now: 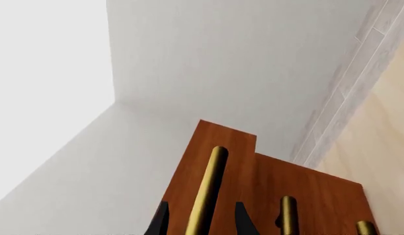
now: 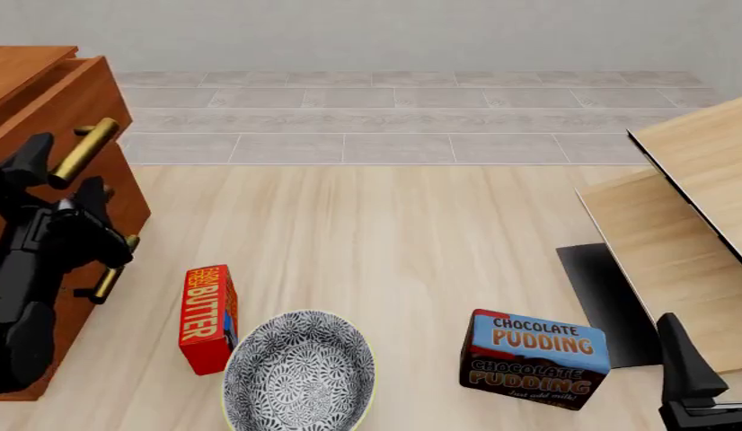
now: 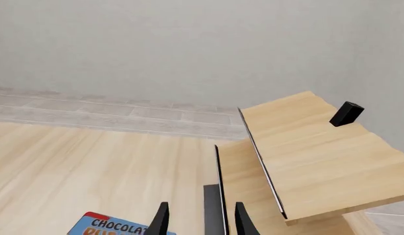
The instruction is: Close the top drawer of the cabinet.
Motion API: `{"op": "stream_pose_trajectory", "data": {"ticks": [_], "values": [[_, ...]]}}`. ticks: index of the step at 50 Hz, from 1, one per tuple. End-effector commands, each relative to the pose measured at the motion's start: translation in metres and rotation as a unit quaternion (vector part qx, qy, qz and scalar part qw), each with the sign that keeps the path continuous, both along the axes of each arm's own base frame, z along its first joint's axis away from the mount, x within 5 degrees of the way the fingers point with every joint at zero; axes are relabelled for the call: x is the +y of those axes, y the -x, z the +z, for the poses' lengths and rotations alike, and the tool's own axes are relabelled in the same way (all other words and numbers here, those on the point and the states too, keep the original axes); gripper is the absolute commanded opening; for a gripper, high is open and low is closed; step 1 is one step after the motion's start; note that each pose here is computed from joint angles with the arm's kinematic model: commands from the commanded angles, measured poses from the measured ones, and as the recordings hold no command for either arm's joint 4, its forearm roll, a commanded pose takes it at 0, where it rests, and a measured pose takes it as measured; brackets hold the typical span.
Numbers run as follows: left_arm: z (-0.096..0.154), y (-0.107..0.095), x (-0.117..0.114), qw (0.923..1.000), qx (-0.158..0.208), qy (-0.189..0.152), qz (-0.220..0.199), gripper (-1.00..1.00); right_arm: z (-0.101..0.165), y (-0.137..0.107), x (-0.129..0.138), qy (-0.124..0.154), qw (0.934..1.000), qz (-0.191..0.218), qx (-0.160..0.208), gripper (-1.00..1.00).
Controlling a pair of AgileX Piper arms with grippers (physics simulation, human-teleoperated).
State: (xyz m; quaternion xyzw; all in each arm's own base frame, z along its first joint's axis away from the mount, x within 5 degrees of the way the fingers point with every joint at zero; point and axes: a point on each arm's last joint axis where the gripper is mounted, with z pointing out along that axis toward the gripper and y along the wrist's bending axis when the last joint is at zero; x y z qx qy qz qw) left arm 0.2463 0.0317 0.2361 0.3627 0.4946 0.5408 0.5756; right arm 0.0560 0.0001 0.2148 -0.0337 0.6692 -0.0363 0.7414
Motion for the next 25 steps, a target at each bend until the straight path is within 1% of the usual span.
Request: {"op": "stream_pose_trajectory", "data": {"ticks": [1, 25], "values": [[-0.0029, -0.002, 0.0082, 0.9998, 0.005, 0.006, 0.018, 1.0, -0.0001, 0.0, 0.0001, 0.001, 1.0, 0.001, 0.001, 1.0], [-0.0047, -0.0037, 0.0138, 0.9996, 0.008, 0.007, 0.028, 1.0, -0.0001, 0.0, 0.0003, 0.001, 1.0, 0.002, 0.001, 1.0]]}}
